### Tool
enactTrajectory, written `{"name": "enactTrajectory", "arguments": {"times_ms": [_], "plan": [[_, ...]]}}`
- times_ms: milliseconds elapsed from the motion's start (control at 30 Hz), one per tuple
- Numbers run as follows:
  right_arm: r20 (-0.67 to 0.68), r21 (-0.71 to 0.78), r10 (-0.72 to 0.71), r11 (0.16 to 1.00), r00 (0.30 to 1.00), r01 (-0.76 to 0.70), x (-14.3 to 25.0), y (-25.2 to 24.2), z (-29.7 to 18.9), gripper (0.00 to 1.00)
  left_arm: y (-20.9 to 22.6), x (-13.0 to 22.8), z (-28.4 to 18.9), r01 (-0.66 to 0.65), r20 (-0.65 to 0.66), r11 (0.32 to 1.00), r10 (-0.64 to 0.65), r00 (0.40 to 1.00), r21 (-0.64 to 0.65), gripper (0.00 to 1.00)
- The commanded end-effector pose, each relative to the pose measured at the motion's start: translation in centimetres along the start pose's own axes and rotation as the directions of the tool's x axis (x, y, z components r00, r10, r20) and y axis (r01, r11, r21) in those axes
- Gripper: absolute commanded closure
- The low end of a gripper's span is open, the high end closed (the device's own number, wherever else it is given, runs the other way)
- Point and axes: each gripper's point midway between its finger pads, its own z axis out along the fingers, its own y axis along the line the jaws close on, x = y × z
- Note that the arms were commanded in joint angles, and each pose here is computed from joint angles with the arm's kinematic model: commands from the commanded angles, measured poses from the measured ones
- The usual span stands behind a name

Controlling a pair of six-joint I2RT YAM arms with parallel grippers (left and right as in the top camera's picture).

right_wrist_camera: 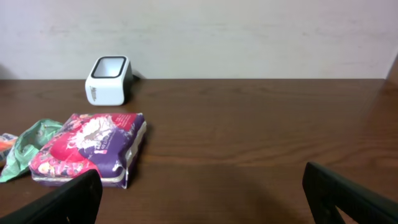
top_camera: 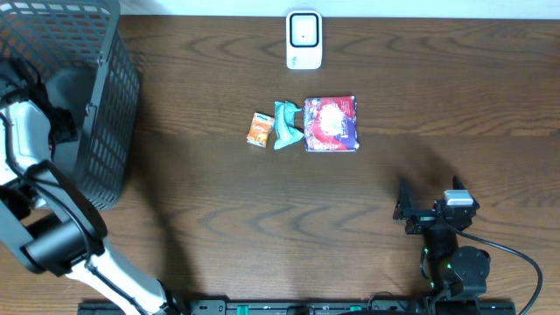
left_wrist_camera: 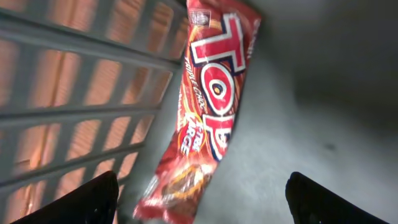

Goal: Scan the item barcode
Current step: 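Reach left gripper into basket and grasp red-orange Tora snack bar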

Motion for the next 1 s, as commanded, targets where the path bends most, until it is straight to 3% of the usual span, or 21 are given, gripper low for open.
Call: {"name": "enactTrajectory", "arguments": {"times_ms": [0,267,533,667,733,800,833,967], "plan": [[-0.002,0.005,-0.011,1.0,1.0,0.011,0.1,-0.1,0.0,0.01,0.0,1.3,2.4,-0.015,-0.052,1.0,0.015,0.999,-0.003,0.14],[-0.002,0.005,-0.011,1.0,1.0,0.011,0.1,-0.1,0.0,0.01,-2.6,1.8,5.7,-0.001,-0.06,0.992,0.009,0.998,0.124,0.14],[-0.002,0.005,-0.011,1.0,1.0,0.011,0.1,-0.1,0.0,0.01,-3.0,2.9,7.6,0.03,-0.099,0.99,-0.016,0.995,0.137,0.16],[-0.002,0.005,-0.011,1.0,1.0,0.011,0.1,-0.1,0.0,0.01,-2.9,3.1,7.6,0.068,-0.111,0.989,-0.054,0.992,0.133,0.44],[-0.002,0.005,-0.011,1.0,1.0,0.011,0.1,-0.1,0.0,0.01,-3.0,3.4,7.6,0.075,-0.122,0.988,-0.058,0.991,0.135,0.71],[-0.002,0.005,-0.011,1.0,1.0,0.011,0.1,-0.1,0.0,0.01,-3.0,3.6,7.6,0.073,-0.131,0.988,-0.055,0.99,0.136,0.89],[-0.002,0.005,-0.011,1.0,1.0,0.011,0.1,-0.1,0.0,0.01,-3.0,3.7,7.5,0.072,-0.135,0.988,-0.053,0.989,0.137,0.92],[-0.002,0.005,-0.011,1.0,1.0,0.011,0.1,-0.1,0.0,0.01,-3.0,4.0,7.1,0.069,-0.149,0.988,-0.048,0.988,0.14,0.93]]}}
